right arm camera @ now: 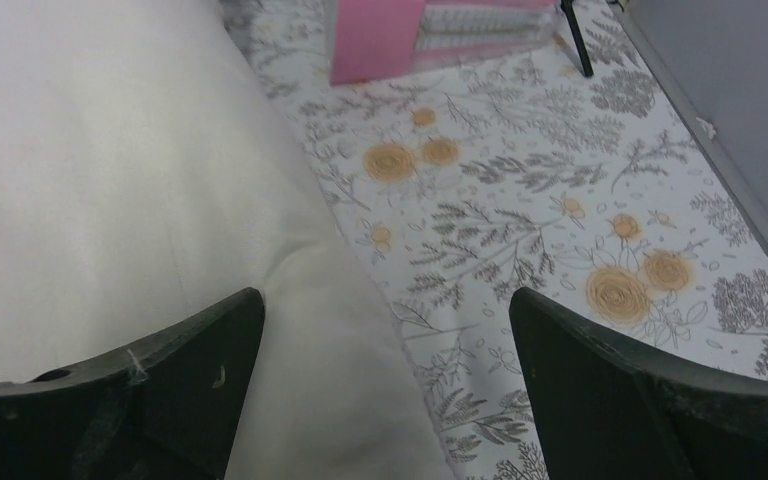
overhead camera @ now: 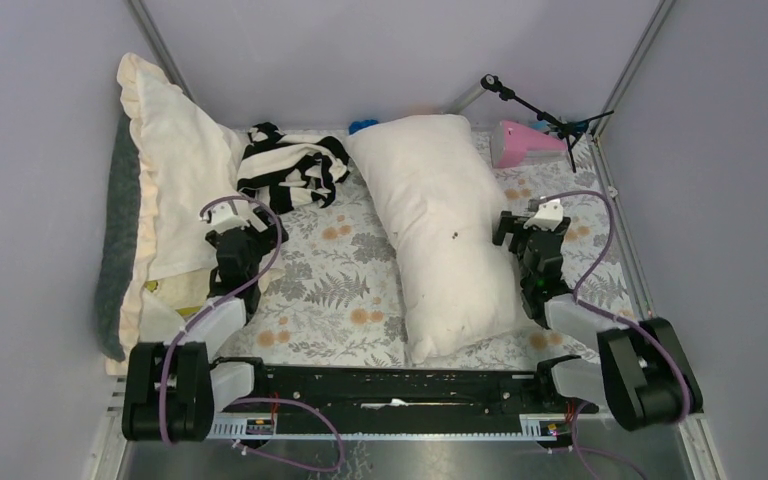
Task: Remove the pillowcase from the pillow
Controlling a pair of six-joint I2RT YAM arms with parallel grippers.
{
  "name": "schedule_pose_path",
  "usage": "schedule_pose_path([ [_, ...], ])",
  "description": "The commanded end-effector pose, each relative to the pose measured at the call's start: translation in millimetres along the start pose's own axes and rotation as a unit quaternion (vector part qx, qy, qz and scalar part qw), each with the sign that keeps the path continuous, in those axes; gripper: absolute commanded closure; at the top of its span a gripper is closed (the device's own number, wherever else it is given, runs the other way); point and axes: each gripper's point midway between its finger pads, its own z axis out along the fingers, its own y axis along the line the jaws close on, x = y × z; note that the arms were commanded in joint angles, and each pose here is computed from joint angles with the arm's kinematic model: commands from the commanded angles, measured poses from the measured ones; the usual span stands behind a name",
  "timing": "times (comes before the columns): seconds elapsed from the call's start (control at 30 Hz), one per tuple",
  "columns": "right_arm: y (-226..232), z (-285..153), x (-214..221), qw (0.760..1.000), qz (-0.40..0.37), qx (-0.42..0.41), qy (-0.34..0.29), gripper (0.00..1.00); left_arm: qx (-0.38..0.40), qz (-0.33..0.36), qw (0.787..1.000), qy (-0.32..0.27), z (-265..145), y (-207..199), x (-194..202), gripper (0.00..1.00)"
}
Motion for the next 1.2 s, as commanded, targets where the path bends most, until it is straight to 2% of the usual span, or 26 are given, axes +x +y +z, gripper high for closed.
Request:
schedule_pose_path([
  [0.0, -29, 5, 18, 0.997, -0.039, 0.053, -0.035, 0.00, 0.030, 0.079, 0.994, -0.074, 14, -6, -21, 0.01],
  [0.17, -42, 24, 44, 0.998, -0.015, 0.061, 0.016, 0.00, 0.028, 0.142, 0.988, -0.049, 34, -2, -7, 0.01],
  [0.33, -47, 28, 53, 0.998, -0.008, 0.060, 0.024, 0.00, 0.024, 0.134, 0.991, -0.012, 56, 11, 13, 0.02],
  [0.43, -53, 23, 53, 0.997, 0.014, 0.079, 0.011, 0.00, 0.076, 0.159, 0.984, -0.022, 48, -5, 20, 0.04],
  [0.5, -60, 19, 53, 0.995, 0.025, 0.096, -0.013, 0.00, 0.078, 0.165, 0.983, -0.024, 48, -7, 21, 0.05],
  [0.53, -54, 20, 52, 0.997, 0.014, 0.074, -0.018, 0.00, 0.075, 0.167, 0.983, -0.023, 48, -7, 22, 0.04],
  [0.6, -51, 19, 57, 0.998, 0.009, 0.066, 0.002, 0.00, 0.074, 0.169, 0.982, -0.028, 47, -8, 22, 0.03],
  [0.83, -50, 20, 54, 0.998, 0.008, 0.061, -0.012, 0.00, 0.106, 0.187, 0.976, -0.043, 37, -13, 28, 0.01],
  [0.93, -39, 18, 54, 1.000, -0.008, 0.025, -0.013, 0.00, 0.101, 0.184, 0.977, -0.047, 35, -10, 28, 0.01],
  [1.0, -38, 19, 55, 1.000, -0.007, 0.023, -0.008, 0.00, 0.096, 0.178, 0.977, -0.067, 32, -8, 24, 0.01],
  [1.17, -39, 18, 54, 1.000, -0.006, 0.025, -0.013, 0.00, 0.084, 0.173, 0.979, -0.067, 32, -7, 25, 0.01],
])
